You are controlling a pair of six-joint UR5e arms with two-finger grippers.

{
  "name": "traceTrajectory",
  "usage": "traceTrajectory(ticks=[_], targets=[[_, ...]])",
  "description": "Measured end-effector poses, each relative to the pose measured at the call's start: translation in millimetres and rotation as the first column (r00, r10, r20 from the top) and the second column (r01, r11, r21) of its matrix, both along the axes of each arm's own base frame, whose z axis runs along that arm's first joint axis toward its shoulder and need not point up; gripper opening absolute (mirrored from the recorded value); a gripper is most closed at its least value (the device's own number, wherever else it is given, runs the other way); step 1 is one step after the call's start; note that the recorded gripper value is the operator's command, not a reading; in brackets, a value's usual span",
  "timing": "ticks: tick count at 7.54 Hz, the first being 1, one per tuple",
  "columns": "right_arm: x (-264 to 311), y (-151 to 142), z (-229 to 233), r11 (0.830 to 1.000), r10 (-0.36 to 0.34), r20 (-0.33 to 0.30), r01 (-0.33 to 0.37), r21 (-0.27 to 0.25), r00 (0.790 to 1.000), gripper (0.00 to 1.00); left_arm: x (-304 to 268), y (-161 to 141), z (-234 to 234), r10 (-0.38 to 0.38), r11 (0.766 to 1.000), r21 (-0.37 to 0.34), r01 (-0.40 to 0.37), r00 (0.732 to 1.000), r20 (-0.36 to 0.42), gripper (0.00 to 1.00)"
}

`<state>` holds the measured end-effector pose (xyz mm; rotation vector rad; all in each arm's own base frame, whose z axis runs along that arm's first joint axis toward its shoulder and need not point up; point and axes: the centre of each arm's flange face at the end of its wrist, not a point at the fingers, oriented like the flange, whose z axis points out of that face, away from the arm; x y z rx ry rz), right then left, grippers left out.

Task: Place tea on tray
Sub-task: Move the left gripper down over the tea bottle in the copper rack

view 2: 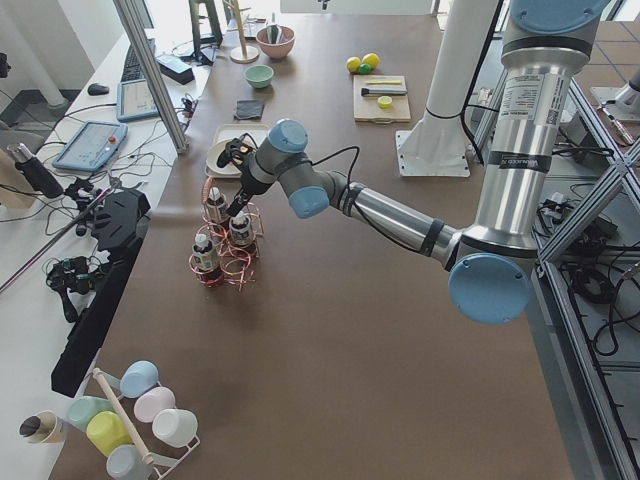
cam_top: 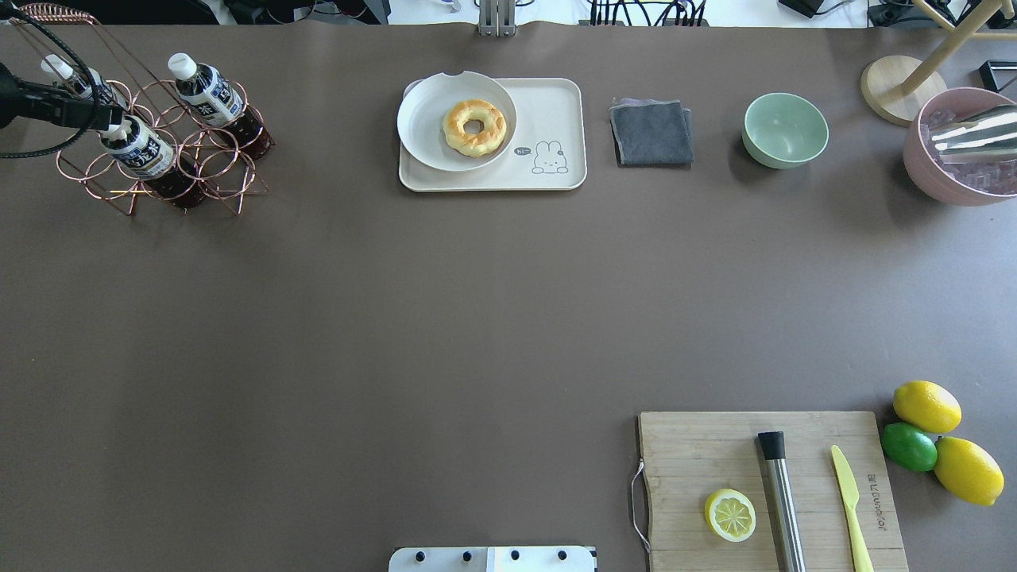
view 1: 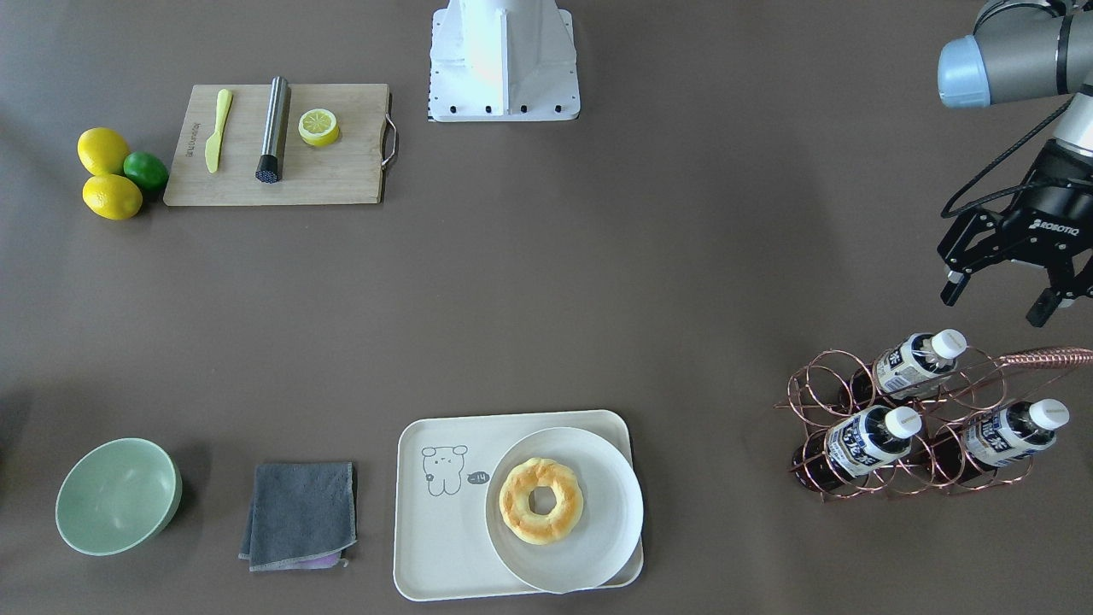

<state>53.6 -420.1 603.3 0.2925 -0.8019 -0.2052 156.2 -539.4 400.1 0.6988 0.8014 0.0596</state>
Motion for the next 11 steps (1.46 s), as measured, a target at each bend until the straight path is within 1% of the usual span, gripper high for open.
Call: traceTrajectory(ticks=[2,3,5,7,9,11], targets=[[3.0,2.7,1.6,1.0,0.006,0.001,-0.006,-0.002,1.0,1.0,4.1,4.1,28.3,-0.044,0.998,-0.048,0.042,0.998,-0.041,0.92],[3.8,3.1,1.7,1.0,0.008,0.001,-0.008,-0.002,1.0,1.0,5.3,2.1,42.3,-0.066,0.996,-0.07,0.062,0.996,-0.066,0.85],[6.2,5.1,1.0,1.0,0.014,0.002,-0.014,0.0,1.0,1.0,6.5,0.2,49.3,-0.102,0.99,-0.108,0.091,0.989,-0.106,0.82],[7.5,6.2,0.6,1.0,0.017,0.002,-0.017,0.0,1.0,1.0,7.2,-1.7,44.9,-0.121,0.987,-0.119,0.106,0.984,-0.127,0.8],[7.8,6.4,0.5,1.0,0.017,0.001,-0.017,0.001,1.0,1.0,12.4,-6.1,40.8,-0.144,0.986,-0.107,0.131,0.982,-0.12,0.77],[8.0,6.5,0.6,1.0,0.017,0.001,-0.017,0.001,1.0,1.0,22.8,-5.7,38.8,-0.144,0.986,-0.097,0.134,0.983,-0.111,0.69]])
